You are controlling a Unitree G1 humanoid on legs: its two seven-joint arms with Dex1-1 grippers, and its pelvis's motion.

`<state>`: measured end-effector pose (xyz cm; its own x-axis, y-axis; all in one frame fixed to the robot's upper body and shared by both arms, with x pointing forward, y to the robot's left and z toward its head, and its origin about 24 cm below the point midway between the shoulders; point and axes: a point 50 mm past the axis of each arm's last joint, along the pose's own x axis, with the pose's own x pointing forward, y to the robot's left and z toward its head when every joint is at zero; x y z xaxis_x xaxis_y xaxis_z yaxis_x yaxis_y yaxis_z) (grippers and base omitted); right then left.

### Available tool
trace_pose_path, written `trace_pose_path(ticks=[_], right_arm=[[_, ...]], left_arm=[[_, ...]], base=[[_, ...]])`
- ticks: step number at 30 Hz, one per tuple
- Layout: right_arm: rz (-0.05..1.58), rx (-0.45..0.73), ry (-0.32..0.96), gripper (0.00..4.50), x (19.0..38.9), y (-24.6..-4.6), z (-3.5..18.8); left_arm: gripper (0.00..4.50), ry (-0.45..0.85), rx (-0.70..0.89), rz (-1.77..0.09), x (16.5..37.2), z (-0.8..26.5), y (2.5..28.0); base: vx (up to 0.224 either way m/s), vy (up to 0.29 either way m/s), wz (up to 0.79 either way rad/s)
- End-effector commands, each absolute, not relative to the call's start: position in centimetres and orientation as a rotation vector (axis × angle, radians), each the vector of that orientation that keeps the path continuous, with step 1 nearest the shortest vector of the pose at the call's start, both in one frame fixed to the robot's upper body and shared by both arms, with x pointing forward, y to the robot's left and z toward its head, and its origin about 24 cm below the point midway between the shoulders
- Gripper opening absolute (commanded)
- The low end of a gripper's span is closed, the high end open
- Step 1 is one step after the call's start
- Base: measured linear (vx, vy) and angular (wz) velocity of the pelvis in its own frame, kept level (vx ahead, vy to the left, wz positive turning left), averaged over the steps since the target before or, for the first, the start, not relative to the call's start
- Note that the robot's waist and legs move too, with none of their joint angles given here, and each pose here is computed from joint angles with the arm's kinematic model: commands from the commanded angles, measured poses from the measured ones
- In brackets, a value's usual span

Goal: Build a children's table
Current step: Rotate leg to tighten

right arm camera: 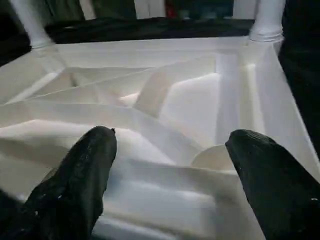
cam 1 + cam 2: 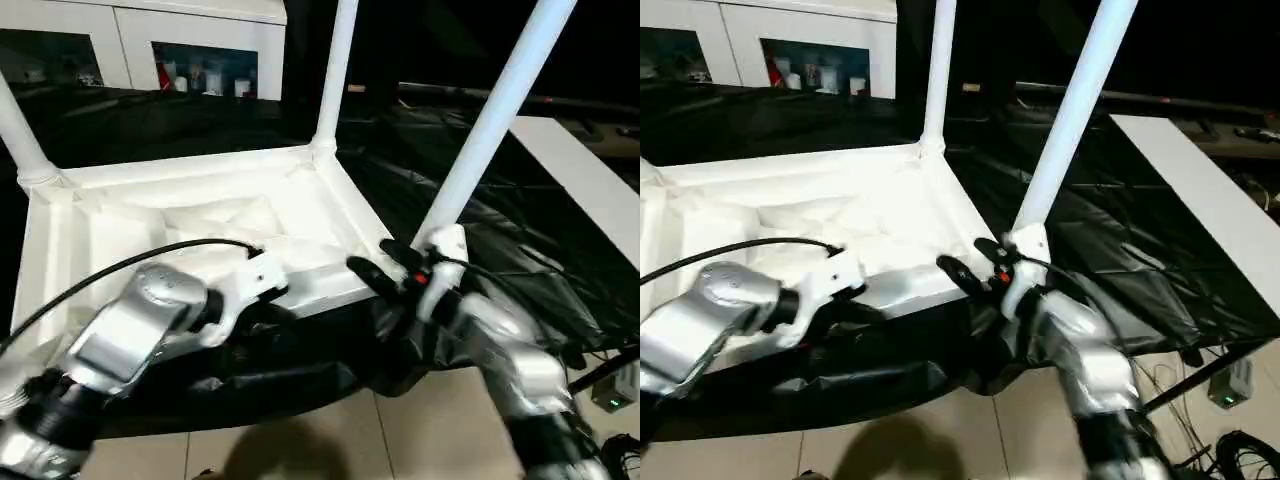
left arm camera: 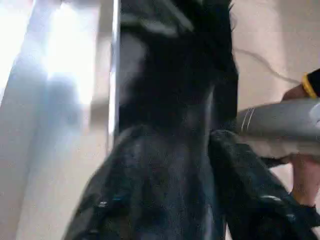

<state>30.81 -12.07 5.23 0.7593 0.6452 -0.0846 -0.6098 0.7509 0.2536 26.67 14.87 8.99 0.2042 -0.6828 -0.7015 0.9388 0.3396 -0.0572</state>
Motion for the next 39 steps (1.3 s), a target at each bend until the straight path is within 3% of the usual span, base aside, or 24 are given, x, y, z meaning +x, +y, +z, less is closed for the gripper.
trace_pose_path(ticks=[1,7,10,14,20,22,26,32,34,39], right_arm=[[0.625,0.207,0.164,3.85,31.6,-12.7,5.2],[0.382,0.285,0.136,3.85,34.4,-13.9,5.5],[0.165,0.324,0.135,3.85,35.5,-16.1,5.2],[-0.002,0.36,0.131,3.85,36.0,-18.6,4.9],[-0.077,0.338,0.113,3.85,36.2,-20.7,5.1],[-0.113,0.305,0.092,3.85,36.5,-22.4,5.7],[-0.09,0.283,0.075,3.85,36.8,-23.2,6.4],[0.256,0.151,0.094,3.85,36.3,-20.1,6.0],[0.302,0.138,0.098,3.85,36.0,-19.6,5.8],[0.386,0.074,0.134,3.85,33.2,-18.5,3.2]], left_arm=[[2.42,0.717,0.455,-1.184,26.4,8.9,14.5],[2.89,0.69,0.521,-1.065,27.3,8.9,15.4],[3.03,0.69,0.543,-1.034,27.5,8.9,15.8],[3.44,0.689,0.549,-1.017,27.5,8.8,15.9],[3.9,0.661,0.563,-0.981,28.0,8.7,16.1],[4.09,0.631,0.578,-0.955,28.6,8.5,15.8],[4.35,0.596,0.565,-0.953,28.9,8.3,15.4],[4.43,0.526,0.383,-1.114,26.6,9.0,16.1],[4.43,0.517,0.351,-1.125,26.3,9.2,16.7],[4.43,0.531,0.249,-0.917,24.8,10.3,23.5]], base=[[0.0,0.0,0.0],[0.0,0.0,0.0],[0.0,0.0,0.0],[0.0,0.0,0.0],[0.0,0.0,0.0],[0.0,0.0,0.0],[0.0,0.0,0.0],[0.0,0.0,0.0],[0.0,0.0,0.0],[0.0,0.0,0.0]])
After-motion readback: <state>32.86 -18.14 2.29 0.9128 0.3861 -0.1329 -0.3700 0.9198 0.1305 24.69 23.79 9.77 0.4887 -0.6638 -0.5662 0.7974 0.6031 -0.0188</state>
